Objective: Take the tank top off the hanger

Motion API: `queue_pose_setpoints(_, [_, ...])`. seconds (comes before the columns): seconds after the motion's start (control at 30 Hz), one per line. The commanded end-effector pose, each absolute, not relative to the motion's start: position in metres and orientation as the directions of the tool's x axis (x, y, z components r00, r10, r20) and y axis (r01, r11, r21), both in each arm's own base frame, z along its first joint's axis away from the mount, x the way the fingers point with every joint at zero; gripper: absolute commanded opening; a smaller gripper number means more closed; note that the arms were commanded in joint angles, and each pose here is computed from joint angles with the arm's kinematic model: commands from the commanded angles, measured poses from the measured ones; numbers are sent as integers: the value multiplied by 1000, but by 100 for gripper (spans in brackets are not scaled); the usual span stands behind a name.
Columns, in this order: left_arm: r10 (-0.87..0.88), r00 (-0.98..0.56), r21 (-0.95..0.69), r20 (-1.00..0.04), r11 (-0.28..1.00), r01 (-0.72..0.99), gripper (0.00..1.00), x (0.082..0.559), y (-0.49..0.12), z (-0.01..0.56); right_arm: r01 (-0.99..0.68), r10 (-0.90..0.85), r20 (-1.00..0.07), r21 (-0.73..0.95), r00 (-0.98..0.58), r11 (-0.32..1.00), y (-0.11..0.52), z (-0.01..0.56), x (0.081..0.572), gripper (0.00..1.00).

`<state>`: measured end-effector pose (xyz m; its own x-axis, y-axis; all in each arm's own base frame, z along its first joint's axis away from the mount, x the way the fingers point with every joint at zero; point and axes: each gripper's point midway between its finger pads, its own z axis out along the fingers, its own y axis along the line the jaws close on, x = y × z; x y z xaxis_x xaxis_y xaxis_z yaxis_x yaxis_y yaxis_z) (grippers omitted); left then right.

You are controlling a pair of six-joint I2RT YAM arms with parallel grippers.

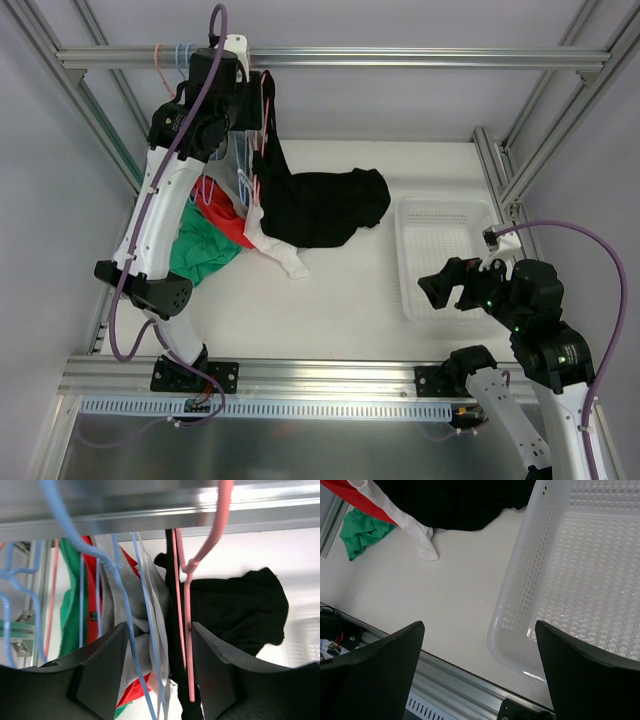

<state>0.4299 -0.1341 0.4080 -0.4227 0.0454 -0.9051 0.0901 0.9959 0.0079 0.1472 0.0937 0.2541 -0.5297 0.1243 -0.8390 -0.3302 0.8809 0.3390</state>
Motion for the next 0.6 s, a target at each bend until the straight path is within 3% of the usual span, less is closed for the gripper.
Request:
queue_pose_setpoints(0.0, [16,-301,10,-954,1000,23,55,413,-113,455,-354,143,-851,355,-505,865,99,263,152,100])
queue_pose_setpoints(0.2, [-4,-235,-14,-972,999,40,59,395,-109,482,-364,141,-851,359,-507,859,102,262,153,99])
queue_pose_setpoints(0.37, [-13,-246,-56,-969,984,169,52,390,-141,481,-359,161,-839,385,-520,850,105,261,154,100])
queue_pose_setpoints(0.57, [30,-301,-27,-953,983,183,46,419,-158,451,-368,160,-844,384,-511,847,105,264,152,100])
